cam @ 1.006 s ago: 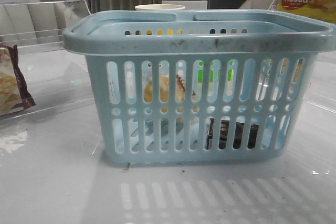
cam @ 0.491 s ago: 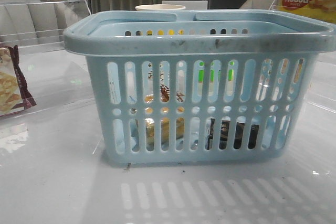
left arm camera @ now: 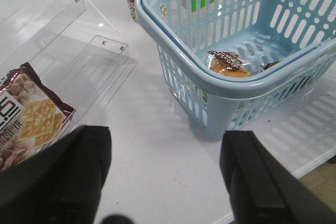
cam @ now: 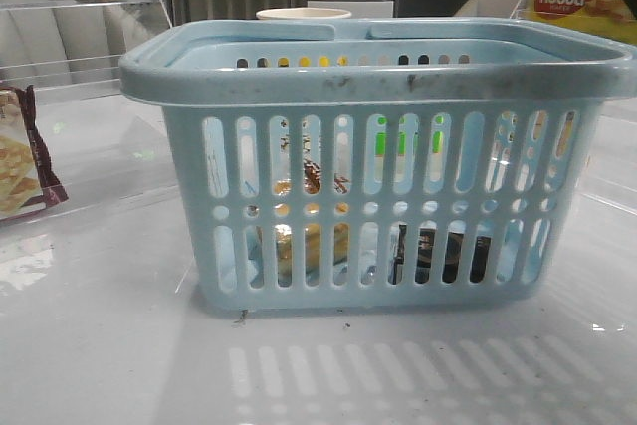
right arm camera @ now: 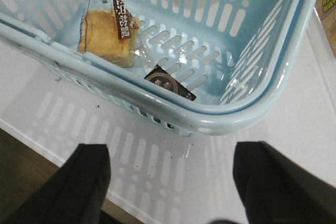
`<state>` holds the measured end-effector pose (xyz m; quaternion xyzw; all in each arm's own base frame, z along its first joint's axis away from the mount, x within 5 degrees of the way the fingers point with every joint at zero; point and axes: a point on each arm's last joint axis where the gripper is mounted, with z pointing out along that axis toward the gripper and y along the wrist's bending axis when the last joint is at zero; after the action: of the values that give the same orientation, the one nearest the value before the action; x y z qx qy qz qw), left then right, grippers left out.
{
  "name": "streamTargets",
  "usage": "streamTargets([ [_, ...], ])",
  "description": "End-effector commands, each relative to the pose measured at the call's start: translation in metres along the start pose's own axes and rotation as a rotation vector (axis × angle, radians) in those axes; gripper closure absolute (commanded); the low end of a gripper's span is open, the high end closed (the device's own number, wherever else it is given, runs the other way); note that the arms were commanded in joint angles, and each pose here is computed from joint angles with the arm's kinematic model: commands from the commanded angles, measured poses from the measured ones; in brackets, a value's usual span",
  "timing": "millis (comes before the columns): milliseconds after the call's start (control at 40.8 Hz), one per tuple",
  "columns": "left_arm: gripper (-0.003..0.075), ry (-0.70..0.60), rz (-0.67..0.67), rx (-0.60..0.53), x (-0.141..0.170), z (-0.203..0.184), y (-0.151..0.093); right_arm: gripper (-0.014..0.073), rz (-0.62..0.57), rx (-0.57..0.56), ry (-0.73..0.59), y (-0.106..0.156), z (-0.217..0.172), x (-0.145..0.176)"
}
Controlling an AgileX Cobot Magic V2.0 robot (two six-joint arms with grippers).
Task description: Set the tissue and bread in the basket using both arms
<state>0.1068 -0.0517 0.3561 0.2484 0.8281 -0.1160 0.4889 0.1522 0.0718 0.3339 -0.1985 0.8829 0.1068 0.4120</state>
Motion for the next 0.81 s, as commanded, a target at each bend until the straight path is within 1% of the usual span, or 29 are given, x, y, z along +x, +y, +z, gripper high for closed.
streamTargets([
  [0,0.0318,-0.100,-0.024,-0.015,-0.0135,-0.0063,0.0011,0.0062,-0.005,0.002,-0.106,0.0000,-0.0076,-0.0136],
  [98,0.0421,-0.102,-0.024,-0.015,-0.0136,-0.0063,0.0012,0.0205,-0.005,0.003,-0.108,0.0000,-0.0076,-0.0138],
  [196,0.0514,-0.102,-0.024,-0.015,-0.0136,-0.0063,0.0012,0.0381,-0.005,0.003,-0.107,0.0000,-0.0076,-0.0137],
  [319,0.0605,-0.102,-0.024,-0.015,-0.0136,-0.0063,0.0012,0.0535,-0.008,0.005,-0.108,-0.0002,-0.0076,-0.0138],
  [344,0.0623,-0.102,-0.024,-0.015,-0.0136,-0.0063,0.0012,0.0547,-0.010,0.007,-0.107,-0.0004,-0.0076,-0.0138],
  [368,0.0632,-0.100,-0.024,-0.015,-0.0134,-0.0063,0.0011,0.0536,-0.013,0.010,-0.107,-0.0006,-0.0076,-0.0137],
  [785,0.0629,-0.101,-0.024,-0.015,-0.0136,-0.0063,0.0012,0.0538,-0.019,0.015,-0.102,-0.0010,-0.0076,-0.0133],
])
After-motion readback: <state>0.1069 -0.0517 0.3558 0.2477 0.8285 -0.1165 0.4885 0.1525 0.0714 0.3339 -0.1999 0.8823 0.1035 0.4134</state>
